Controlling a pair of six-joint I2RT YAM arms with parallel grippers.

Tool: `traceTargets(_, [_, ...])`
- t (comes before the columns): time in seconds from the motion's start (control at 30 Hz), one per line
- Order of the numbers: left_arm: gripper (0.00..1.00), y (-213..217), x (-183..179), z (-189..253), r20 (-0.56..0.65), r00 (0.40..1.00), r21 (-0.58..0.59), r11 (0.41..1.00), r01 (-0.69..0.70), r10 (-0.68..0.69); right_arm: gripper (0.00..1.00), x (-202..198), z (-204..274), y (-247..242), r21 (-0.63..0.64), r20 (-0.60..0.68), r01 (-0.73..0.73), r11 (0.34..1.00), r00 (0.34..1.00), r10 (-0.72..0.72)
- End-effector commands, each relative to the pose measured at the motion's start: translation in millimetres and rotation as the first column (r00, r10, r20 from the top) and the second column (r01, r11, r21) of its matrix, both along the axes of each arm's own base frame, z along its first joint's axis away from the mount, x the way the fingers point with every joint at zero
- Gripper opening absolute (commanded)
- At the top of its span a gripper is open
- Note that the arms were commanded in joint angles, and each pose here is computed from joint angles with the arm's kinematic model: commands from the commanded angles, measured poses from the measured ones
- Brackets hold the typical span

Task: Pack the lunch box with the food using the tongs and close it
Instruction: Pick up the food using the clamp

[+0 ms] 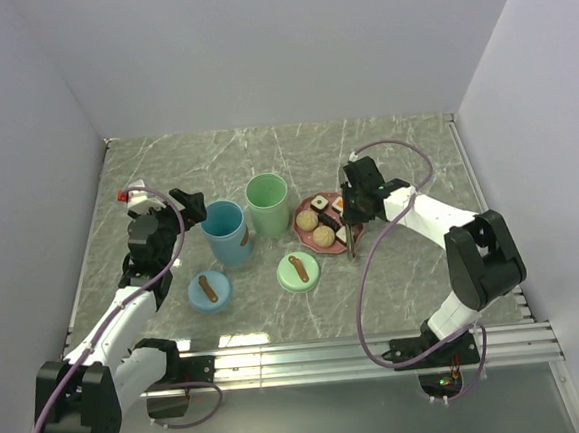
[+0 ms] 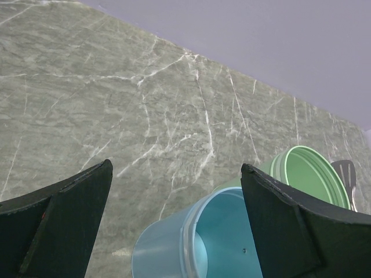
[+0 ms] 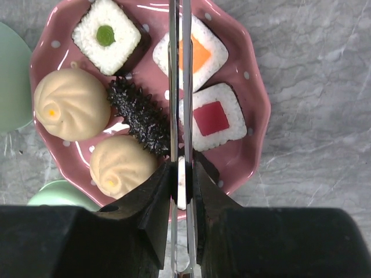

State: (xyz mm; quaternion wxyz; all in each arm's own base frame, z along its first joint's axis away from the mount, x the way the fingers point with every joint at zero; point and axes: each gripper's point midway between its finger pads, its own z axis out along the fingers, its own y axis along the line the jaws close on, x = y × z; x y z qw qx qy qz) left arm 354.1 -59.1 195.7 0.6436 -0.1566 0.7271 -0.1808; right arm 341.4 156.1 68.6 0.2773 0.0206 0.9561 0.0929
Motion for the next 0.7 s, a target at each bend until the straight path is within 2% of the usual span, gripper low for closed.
traceTargets(0.0, [1.0, -3, 4, 19, 0.061, 0.998, -0.026, 1.0, 0.014, -0.013, 0.25, 10, 8, 11, 0.024, 0.062, -0.019, 1.0, 0.998, 0.018])
traceTargets(0.3, [0.99, -3, 3, 19, 0.059, 0.998, -0.027, 1.0, 0.012, -0.011, 0.4, 2, -5, 14, -0.006, 0.042, -0.032, 0.999, 0.999, 0.033])
traceTargets(0.67, [0.99, -3, 3, 20, 0.062, 0.998, -0.027, 1.0, 0.013, -0.011, 0.42, -7, -25, 10, -0.081, -0.002, -0.01, 0.997, 1.0, 0.009])
